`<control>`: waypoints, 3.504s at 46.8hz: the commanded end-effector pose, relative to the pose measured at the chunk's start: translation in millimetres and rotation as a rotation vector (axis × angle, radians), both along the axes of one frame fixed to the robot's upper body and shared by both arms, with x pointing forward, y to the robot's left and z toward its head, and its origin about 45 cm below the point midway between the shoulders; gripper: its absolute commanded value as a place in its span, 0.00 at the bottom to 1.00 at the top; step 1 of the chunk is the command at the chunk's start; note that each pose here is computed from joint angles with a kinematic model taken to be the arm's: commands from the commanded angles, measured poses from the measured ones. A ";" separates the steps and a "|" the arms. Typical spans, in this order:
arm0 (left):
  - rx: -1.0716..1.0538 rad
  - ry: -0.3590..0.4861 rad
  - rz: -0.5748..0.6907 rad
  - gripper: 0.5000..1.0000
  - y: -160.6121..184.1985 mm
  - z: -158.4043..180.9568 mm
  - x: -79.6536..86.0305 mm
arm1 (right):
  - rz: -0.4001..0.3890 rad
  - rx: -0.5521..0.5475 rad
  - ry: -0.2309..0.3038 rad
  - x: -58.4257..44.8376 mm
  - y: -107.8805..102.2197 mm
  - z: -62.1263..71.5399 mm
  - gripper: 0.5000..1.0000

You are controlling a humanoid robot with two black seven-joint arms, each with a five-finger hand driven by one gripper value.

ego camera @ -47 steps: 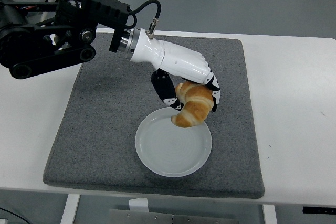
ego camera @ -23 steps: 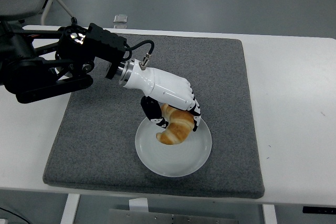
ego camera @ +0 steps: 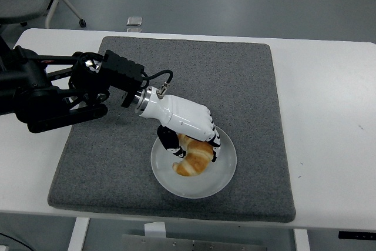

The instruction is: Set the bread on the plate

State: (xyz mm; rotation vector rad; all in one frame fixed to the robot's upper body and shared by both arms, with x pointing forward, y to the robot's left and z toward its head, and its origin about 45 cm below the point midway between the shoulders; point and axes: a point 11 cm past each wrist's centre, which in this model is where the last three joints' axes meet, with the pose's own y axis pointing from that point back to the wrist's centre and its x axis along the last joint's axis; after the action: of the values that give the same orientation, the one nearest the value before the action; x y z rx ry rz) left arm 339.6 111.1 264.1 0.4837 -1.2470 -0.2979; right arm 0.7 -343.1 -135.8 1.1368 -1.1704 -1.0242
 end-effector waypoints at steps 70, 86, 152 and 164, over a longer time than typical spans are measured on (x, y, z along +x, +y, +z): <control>0.015 0.027 0.042 0.98 10.6 -26.6 3.7 | 0.000 0.000 0.000 -0.1 0.0 0.0 0.86; -0.056 0.075 0.084 0.98 5.2 -12.2 8.2 | 0.000 0.000 0.000 -0.1 0.0 0.0 0.86; -1.405 0.756 1.230 0.99 209.7 100.4 159.6 | 0.000 0.000 0.000 -0.1 0.0 0.0 0.86; -1.605 0.856 1.382 0.99 243.9 89.5 163.1 | 0.000 0.000 0.000 -0.1 0.0 0.0 0.86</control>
State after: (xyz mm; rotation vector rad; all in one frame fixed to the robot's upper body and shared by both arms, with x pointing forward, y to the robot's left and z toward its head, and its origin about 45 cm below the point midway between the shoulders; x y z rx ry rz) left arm 503.7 350.4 358.6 -0.2519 0.0809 1.4284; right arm 0.6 -343.1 -135.8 1.1367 -1.1703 -1.0243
